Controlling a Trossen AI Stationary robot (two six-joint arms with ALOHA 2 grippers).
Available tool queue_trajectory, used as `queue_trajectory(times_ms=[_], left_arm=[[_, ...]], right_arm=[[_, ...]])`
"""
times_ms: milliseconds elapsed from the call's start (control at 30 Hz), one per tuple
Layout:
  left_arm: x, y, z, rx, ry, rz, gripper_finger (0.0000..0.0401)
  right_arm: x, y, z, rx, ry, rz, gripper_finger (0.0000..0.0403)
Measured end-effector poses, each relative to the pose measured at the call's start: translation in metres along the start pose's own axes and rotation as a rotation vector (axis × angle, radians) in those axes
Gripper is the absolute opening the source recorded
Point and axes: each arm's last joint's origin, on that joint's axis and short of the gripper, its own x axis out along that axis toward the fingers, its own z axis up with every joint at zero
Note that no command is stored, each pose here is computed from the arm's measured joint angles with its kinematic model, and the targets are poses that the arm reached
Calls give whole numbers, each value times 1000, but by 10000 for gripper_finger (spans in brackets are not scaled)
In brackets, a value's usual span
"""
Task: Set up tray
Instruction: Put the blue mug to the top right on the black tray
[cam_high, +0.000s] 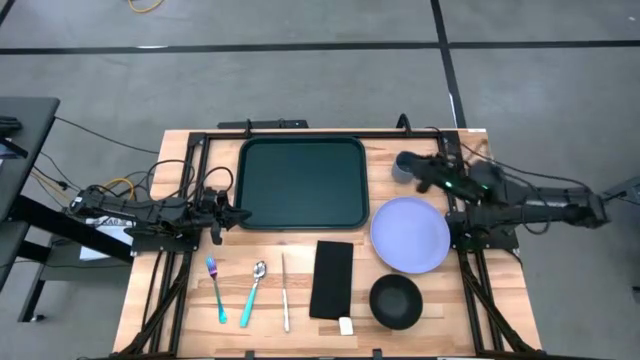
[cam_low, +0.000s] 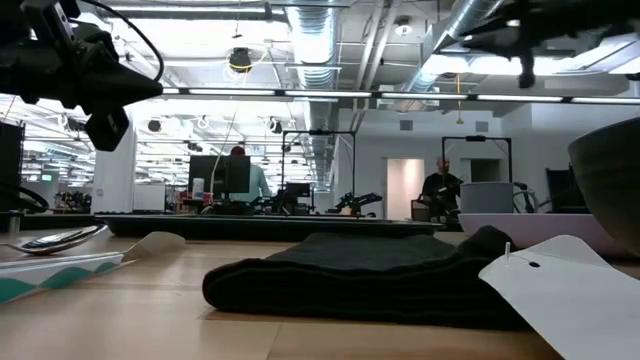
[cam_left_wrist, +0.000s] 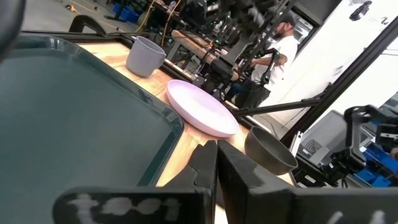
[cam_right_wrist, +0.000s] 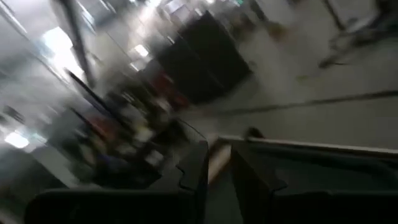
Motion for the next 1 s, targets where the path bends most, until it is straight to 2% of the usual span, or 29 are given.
queue_trajectory(times_ms=[200,333,467,633,733,833,1000], left_arm=[[0,-3,5,-32,-52,-33,0],[0,-5,8,-178,-76,-61,0],[0,-5,8,-299,-84,-52,0],[0,-5,8,-383,-84,-52,0],[0,-5,8,-378,-84,-52,0],[0,-4,9,-292,-111,-14,0],[0,-2,7,-210,-110,22,0]], right_arm=[[40,13,25,-315,364,-357,62],[63,10,37,-431,574,-547,62],[84,-1,39,-550,770,-667,62],[107,-20,27,-688,964,-710,62],[115,-30,15,-675,1076,-745,62],[120,-43,2,-574,1195,-809,62],[130,-57,-11,-471,1243,-912,62]])
